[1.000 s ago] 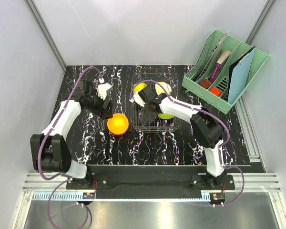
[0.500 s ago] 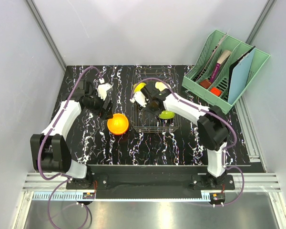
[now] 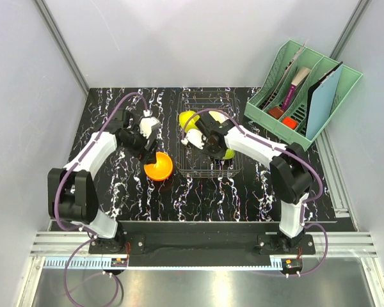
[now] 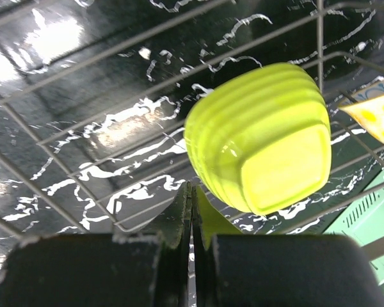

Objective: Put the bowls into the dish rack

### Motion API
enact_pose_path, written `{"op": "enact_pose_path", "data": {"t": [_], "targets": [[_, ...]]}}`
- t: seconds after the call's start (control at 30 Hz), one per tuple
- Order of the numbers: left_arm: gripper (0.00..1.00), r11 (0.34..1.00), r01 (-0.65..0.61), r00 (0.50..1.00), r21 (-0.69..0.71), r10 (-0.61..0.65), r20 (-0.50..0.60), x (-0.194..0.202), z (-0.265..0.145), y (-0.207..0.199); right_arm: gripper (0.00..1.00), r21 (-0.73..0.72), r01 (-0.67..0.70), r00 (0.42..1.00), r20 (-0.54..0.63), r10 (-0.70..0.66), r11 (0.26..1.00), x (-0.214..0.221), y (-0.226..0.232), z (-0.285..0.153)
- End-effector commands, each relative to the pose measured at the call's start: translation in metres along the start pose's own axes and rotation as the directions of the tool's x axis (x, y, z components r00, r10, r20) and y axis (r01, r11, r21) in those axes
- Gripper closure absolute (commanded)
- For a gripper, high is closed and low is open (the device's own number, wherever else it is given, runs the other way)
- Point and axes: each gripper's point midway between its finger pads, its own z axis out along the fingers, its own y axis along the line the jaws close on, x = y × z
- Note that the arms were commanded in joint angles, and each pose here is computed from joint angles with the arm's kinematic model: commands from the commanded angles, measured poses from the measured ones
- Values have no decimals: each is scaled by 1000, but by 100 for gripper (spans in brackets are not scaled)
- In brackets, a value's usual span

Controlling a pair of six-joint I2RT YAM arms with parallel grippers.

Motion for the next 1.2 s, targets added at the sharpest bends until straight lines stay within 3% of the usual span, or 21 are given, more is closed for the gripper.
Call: {"op": "enact_pose_path", "data": {"t": [0.0,0.57,0.83,1.17], "targets": [[7,1000,-18,999,-14,18,-30,4,7,6,100,37,-2,1000,2,2,999,9,-15,-15],[18,1000,-7,999,-7,7,-52,13,13,6,100,229,-62,998,13,61,971,8,-60,3],[22,1000,-7,998,2,7,-57,16,15,5,100,207,-56,998,12,55,977,9,-55,1],[34,1000,3,998,13,-2,-60,16,18,4,96,126,-87,992,101,74,988,-5,-45,-32]]}}
